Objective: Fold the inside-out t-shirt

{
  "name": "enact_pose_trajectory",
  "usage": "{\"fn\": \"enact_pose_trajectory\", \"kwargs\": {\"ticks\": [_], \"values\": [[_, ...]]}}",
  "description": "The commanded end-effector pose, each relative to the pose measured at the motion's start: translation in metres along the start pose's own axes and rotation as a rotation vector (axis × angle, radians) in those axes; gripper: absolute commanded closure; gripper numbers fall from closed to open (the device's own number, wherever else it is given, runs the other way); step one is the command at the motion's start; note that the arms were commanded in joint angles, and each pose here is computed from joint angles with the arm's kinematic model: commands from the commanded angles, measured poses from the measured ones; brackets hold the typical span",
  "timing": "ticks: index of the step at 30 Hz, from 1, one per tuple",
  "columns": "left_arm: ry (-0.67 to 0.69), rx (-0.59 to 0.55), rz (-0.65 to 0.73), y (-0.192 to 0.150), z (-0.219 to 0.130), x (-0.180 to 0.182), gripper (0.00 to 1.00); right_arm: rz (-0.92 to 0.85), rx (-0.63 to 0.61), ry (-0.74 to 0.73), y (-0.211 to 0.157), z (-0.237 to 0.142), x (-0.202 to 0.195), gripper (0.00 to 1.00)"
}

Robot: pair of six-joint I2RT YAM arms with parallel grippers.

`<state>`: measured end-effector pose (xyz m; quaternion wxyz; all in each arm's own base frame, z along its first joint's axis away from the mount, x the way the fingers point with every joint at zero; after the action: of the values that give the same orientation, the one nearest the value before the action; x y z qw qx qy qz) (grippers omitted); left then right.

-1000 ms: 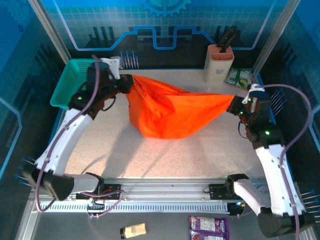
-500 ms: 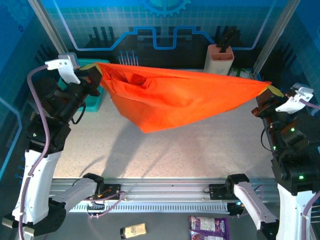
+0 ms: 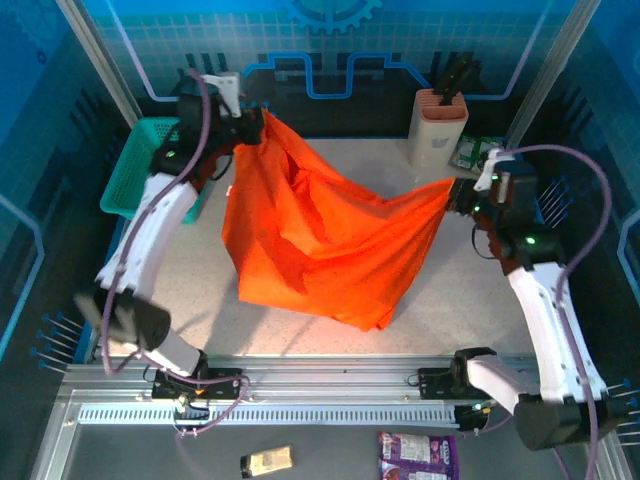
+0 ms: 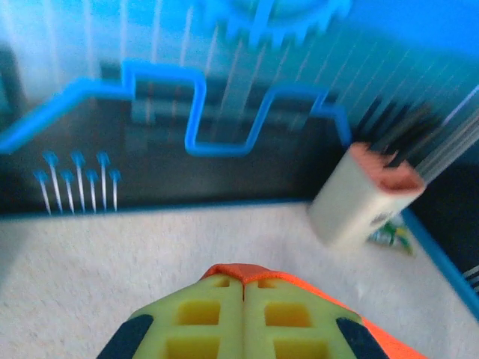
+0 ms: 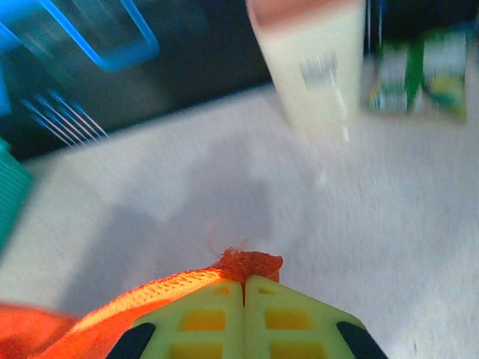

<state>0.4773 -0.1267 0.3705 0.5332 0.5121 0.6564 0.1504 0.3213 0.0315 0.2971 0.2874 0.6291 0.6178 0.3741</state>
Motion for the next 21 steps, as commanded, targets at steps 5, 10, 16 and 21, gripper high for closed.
{"fn": "enact_pose_trajectory", "kwargs": {"ticks": [5,10,16,21], "values": [[-0.025,0.34,-0.152,-0.072,0.087,0.029,0.58,0.099,0.237,-0.083,-0.085,0.057,-0.023,1.0],[-0.035,0.377,-0.149,-0.106,0.065,0.019,0.49,0.097,0.296,-0.135,-0.108,0.064,-0.035,1.0],[0.086,0.507,-0.132,-0.194,0.027,0.026,0.48,0.096,0.334,-0.141,-0.123,0.068,-0.037,1.0],[0.122,0.592,-0.211,-0.266,0.012,0.037,0.46,0.101,0.418,-0.148,-0.153,0.073,-0.04,1.0]]}}
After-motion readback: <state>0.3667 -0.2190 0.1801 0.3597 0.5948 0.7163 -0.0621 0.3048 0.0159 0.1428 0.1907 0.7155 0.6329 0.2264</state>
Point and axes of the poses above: each hand's point on the last joint's axis, 136 mm out from that joint toward the fingers, its own z axis out along the fingers, its own x axis along the line the jaws close on, y = z × x, the point moved 1 cm from there along -z, back along the fingers, and after that the axes turned 15 degrees about -z, right-handed, at the moved point
